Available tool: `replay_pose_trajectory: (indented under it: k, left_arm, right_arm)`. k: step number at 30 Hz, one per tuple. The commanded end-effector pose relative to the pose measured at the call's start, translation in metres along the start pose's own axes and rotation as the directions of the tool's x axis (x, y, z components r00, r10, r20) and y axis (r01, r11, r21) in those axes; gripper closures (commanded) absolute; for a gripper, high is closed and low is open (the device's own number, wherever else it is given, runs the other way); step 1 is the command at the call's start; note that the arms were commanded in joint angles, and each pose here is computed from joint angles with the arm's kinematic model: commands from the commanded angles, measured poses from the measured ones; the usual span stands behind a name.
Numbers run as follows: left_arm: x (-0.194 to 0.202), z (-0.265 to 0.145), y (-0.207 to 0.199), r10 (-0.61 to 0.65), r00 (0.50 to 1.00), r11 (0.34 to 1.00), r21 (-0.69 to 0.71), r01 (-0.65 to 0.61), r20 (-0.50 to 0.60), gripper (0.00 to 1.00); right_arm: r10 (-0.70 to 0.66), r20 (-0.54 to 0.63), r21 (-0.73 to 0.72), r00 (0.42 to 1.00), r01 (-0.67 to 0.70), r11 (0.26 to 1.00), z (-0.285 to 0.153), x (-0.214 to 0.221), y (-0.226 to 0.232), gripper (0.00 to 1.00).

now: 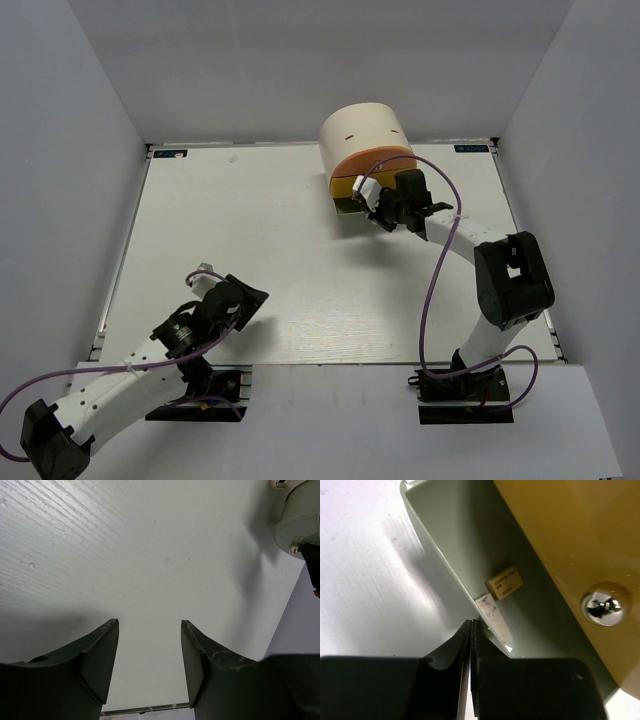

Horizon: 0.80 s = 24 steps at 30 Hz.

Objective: Sort the stationery into containers
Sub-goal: Close the drawer in the storage box.

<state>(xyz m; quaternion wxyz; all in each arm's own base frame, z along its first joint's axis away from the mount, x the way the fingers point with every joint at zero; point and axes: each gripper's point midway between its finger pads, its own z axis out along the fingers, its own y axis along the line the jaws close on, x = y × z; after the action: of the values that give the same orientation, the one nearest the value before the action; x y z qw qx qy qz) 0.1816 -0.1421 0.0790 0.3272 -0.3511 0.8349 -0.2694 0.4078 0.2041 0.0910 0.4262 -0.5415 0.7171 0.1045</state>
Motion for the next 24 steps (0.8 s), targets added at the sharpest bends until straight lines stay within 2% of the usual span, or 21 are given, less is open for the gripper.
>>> replay_pose_trajectory:
  k: [1, 15, 24]
  left_arm:
    - [-0.002, -0.001, -0.007, 0.002, 1.0, 1.0, 0.022, -0.002, 0.006, 0.37]
    - [-0.001, 0.0, -0.005, 0.005, 1.0, 1.0, 0.013, -0.005, 0.004, 0.37]
    - [0.0, -0.001, -0.006, 0.009, 1.0, 1.0, 0.006, -0.009, -0.006, 0.37]
  right_arm:
    - [-0.076, 0.049, 0.118, 0.996, 0.069, 0.991, 0.0, -0.015, -0.026, 0.93]
    - [-0.183, 0.127, 0.179, 0.975, 0.159, 0.971, 0.01, -0.035, -0.037, 0.87]
    - [-0.286, 0.126, 0.202, 0.95, 0.258, 0.945, 0.02, -0.032, -0.037, 0.81]
